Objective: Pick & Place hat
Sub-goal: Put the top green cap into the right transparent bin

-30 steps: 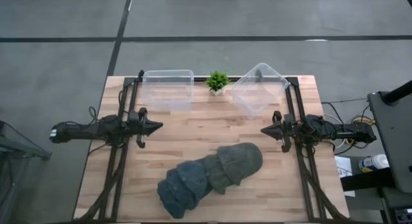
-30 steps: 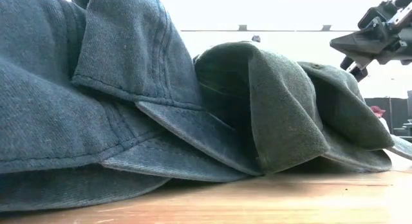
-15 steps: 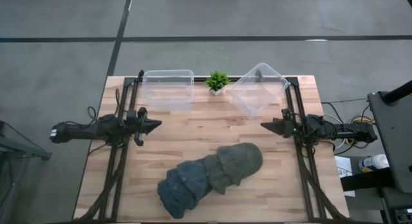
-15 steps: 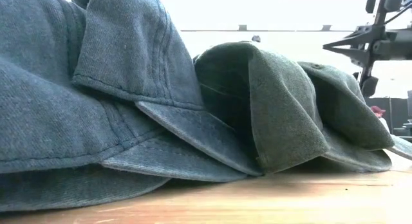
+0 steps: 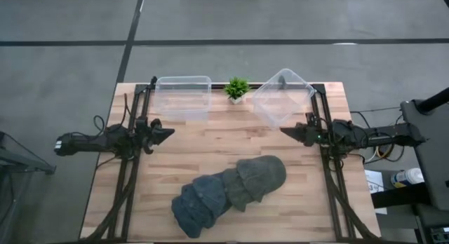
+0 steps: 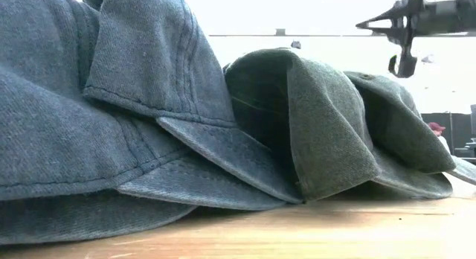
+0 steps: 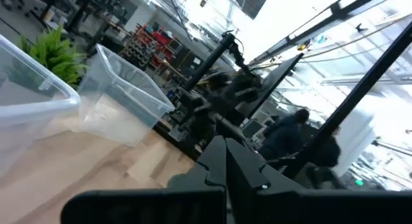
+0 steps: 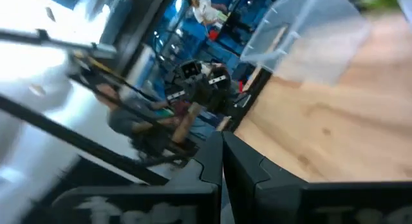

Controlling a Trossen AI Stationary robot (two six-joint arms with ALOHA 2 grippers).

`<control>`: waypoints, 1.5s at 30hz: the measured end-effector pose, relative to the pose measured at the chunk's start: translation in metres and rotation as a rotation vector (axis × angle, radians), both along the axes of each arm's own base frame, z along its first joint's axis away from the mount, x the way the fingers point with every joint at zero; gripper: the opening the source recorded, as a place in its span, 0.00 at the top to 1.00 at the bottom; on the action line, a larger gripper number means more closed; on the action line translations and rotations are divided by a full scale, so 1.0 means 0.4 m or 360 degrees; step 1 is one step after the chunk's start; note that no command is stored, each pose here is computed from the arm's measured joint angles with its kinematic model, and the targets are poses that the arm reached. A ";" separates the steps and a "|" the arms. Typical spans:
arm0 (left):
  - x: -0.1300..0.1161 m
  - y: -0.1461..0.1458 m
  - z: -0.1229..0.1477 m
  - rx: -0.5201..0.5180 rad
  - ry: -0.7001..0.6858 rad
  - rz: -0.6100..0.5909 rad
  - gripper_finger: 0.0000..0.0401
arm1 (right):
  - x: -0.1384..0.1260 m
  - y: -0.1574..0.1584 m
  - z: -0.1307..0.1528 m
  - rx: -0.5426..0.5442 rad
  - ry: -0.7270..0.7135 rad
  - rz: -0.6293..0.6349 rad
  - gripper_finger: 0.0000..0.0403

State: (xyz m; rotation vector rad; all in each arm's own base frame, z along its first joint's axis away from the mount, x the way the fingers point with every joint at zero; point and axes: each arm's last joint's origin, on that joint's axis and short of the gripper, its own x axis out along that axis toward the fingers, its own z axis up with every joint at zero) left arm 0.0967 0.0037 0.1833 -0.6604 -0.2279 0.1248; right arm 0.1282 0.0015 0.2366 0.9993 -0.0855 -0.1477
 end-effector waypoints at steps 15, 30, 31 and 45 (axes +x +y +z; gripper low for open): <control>-0.016 0.003 0.072 -0.0367 -0.0259 -0.0026 1.00 | 0.086 0.025 0.233 -0.0345 0.0518 0.0393 0.98; -0.038 0.006 0.293 -0.0175 0.0479 0.0116 1.00 | 0.087 0.031 0.203 0.0046 0.1054 0.0467 0.96; -0.036 0.005 0.306 -0.0160 0.0524 0.0098 1.00 | 0.085 0.033 0.196 0.0091 0.1106 0.0486 0.95; -0.001 -0.004 0.405 0.0049 0.0692 -0.0092 1.00 | 0.099 0.043 0.095 0.0348 0.1796 0.0588 0.51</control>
